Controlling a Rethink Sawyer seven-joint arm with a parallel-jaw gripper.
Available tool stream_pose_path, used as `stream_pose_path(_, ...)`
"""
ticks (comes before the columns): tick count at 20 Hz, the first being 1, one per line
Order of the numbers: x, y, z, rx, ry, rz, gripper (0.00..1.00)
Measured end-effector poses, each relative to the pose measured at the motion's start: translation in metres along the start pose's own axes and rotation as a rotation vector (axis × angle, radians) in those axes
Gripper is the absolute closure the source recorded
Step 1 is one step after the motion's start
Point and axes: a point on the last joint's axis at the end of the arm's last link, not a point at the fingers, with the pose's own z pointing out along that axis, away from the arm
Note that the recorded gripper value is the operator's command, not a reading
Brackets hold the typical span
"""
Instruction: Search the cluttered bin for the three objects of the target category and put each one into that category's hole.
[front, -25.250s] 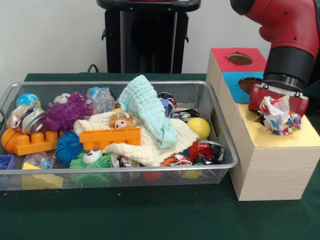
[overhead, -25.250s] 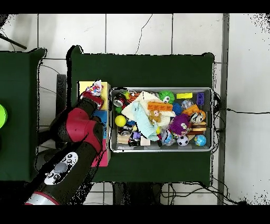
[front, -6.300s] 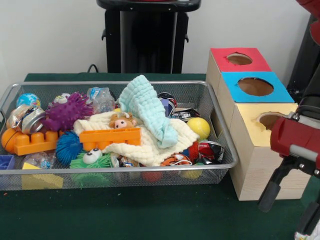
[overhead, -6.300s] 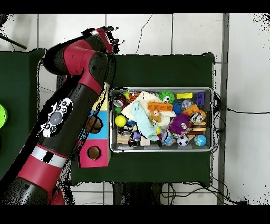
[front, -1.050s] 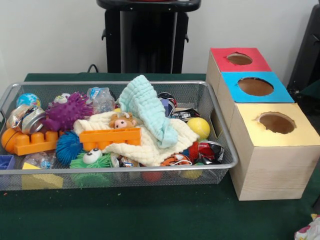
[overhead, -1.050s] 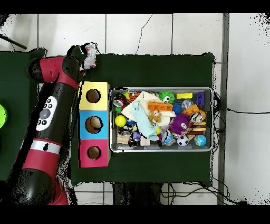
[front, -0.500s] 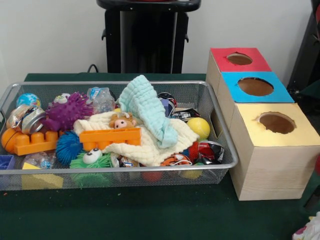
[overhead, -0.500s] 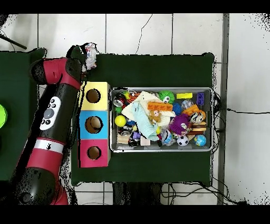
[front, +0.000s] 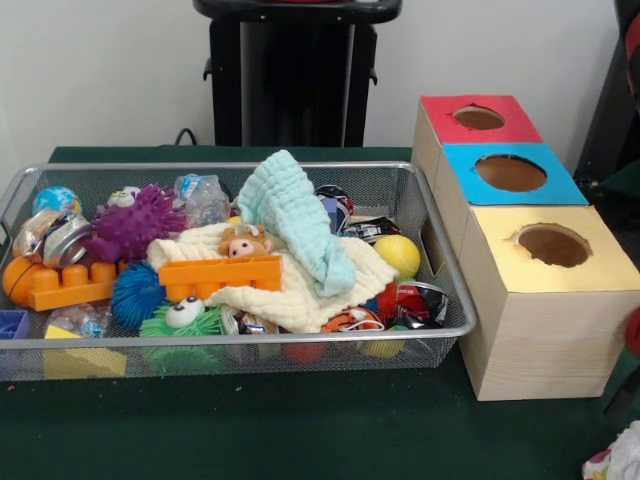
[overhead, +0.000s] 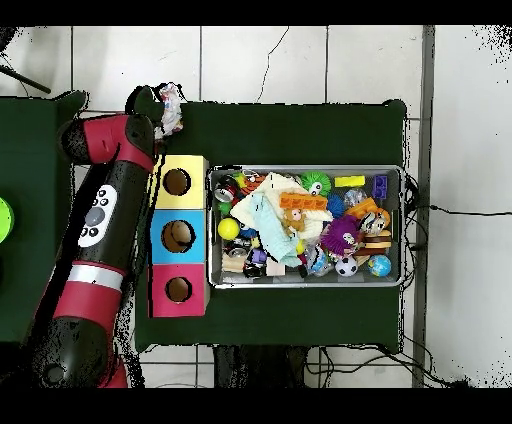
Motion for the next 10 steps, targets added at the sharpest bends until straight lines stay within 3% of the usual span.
stream_pose_path(10, 0.011, -0.003, 0.006, -0.038, 0.002, -0.018, 0.00)
